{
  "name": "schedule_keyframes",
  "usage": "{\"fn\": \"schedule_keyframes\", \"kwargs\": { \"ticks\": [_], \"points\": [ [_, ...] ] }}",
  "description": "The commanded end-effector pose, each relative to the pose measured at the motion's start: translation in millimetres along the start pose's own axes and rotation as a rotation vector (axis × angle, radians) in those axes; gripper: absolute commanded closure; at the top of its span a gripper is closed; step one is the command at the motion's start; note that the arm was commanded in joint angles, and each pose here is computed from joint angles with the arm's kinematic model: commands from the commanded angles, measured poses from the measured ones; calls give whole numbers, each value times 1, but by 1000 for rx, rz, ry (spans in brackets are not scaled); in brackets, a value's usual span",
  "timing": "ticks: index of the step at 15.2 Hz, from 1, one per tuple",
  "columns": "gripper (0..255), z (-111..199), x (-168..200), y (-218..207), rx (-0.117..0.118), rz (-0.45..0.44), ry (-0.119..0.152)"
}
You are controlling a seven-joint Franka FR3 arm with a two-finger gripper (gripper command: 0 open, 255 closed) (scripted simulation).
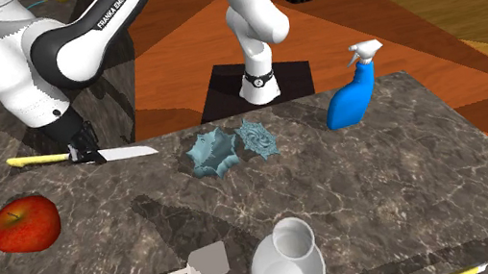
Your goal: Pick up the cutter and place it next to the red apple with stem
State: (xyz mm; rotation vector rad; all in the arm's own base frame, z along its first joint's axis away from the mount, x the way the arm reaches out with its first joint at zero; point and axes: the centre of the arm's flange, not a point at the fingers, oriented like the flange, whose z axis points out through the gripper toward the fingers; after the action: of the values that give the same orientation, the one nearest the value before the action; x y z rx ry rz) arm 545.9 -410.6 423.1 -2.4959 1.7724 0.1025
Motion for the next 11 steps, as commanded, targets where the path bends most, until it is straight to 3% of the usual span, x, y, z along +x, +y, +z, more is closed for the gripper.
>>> {"fn": "schedule_keyframes", "kwargs": {
  "ticks": [1, 2, 3, 8, 11],
  "points": [
    [255, 0, 0, 0, 0, 0, 0],
    [255, 0, 0, 0, 0, 0, 0],
    [0, 0, 0, 0, 0, 0, 0],
    [0, 0, 0, 0, 0, 0, 0],
    [0, -39, 0, 0, 0, 0, 0]
  ]
}}
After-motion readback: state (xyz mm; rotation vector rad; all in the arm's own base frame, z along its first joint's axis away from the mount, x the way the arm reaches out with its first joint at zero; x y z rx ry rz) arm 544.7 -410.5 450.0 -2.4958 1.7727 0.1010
